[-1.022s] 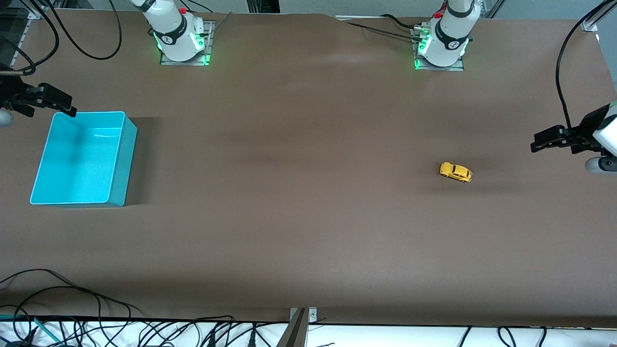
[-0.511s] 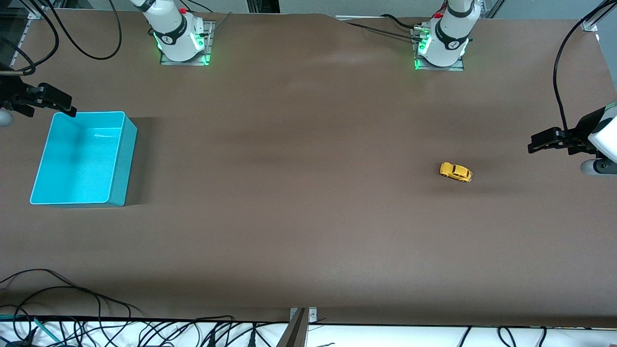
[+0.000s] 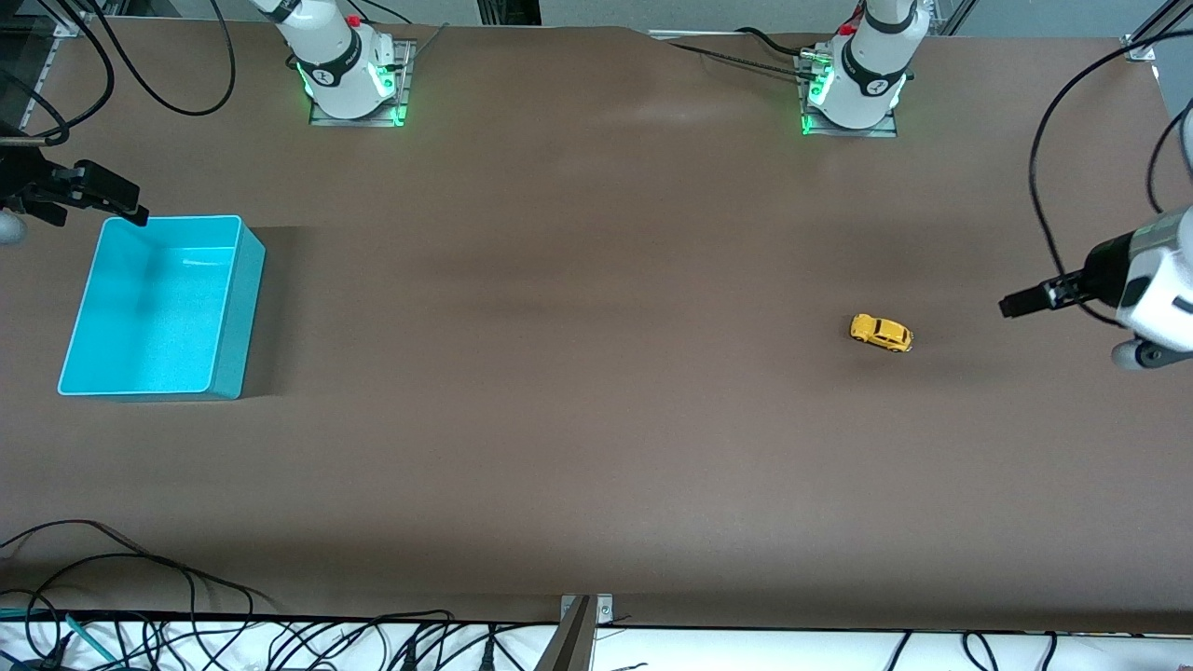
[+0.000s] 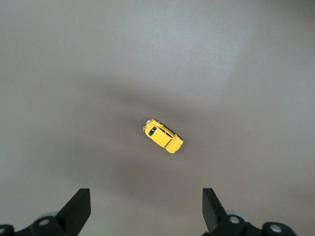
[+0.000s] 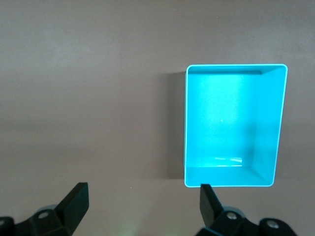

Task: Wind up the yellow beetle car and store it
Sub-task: 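Reach the left gripper down over the yellow beetle car and grasp it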

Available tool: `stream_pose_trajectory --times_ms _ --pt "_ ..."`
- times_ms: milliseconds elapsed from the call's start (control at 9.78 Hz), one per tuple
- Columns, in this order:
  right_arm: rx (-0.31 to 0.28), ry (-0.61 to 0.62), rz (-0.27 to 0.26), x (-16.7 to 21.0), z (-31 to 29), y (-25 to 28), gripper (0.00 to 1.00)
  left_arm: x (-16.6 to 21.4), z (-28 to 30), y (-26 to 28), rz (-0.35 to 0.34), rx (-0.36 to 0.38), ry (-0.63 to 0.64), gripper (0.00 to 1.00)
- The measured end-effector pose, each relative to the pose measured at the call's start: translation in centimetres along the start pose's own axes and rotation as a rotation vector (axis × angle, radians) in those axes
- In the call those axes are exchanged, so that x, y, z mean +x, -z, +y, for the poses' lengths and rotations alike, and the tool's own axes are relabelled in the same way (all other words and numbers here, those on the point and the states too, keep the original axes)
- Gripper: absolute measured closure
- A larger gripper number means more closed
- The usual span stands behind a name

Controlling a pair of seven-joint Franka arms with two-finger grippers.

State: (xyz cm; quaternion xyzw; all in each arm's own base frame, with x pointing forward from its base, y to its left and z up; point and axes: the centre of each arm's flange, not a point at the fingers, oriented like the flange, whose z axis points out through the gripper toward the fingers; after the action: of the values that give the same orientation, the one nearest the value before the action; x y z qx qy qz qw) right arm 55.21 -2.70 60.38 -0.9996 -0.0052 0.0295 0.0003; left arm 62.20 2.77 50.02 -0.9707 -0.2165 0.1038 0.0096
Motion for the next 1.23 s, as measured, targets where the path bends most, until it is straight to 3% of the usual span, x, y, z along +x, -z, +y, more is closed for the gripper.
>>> stream_pose_trajectory --times_ms 409,716,1227 --pt "0.011 0.000 -0.004 0.1 -0.1 -0.3 0.00 2.9 2.0 -8.2 -0.034 0.010 0.446 0.00" --pt "0.027 0.010 -0.014 0.4 -0.3 -0.8 0.00 3.3 1.5 -15.2 -0.029 -0.011 0.685 0.00" --pt "0.029 0.029 -0.027 0.2 -0.3 -0.9 0.00 2.0 0.8 -23.9 0.035 -0.072 0.919 0.00"
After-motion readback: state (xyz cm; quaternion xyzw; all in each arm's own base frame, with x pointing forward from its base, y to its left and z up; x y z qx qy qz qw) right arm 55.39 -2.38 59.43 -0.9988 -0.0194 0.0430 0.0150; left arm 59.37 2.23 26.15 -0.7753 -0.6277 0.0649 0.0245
